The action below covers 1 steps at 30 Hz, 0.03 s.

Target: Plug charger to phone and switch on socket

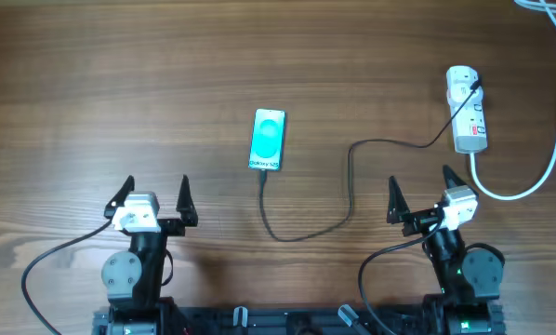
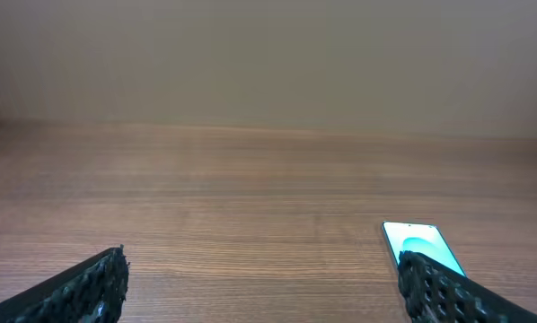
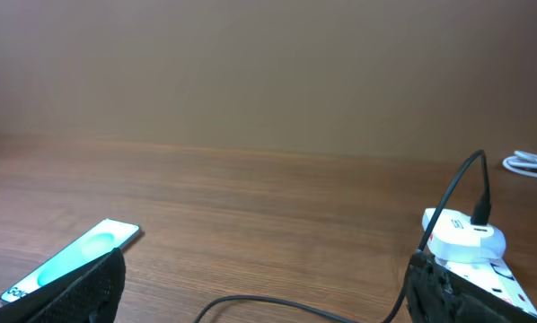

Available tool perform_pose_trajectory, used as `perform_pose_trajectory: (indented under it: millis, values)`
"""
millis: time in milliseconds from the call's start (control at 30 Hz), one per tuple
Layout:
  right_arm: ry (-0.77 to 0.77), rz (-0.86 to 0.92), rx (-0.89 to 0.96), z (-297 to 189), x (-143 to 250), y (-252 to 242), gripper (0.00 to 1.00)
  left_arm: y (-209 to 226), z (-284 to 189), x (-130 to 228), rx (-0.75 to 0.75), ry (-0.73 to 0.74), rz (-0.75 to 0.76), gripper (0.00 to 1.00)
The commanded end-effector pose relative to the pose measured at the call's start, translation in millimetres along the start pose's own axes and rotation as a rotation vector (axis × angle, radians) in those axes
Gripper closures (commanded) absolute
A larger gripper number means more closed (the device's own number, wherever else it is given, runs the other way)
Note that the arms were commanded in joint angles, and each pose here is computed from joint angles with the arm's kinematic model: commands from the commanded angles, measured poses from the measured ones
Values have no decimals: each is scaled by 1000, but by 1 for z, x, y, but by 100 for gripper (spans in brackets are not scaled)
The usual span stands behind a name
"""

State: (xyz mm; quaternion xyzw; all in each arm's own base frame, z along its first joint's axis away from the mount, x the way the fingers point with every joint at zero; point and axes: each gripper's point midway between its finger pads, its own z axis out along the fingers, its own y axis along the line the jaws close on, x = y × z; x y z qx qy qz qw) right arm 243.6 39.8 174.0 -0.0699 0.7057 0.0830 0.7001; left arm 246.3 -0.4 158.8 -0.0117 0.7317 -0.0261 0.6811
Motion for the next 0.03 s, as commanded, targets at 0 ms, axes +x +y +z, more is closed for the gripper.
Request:
perform_pose_trajectory:
  millis: [0]
  values:
    - [-18,6,11,-1,-4,-2,0,0,0,1,-2,0,16,0]
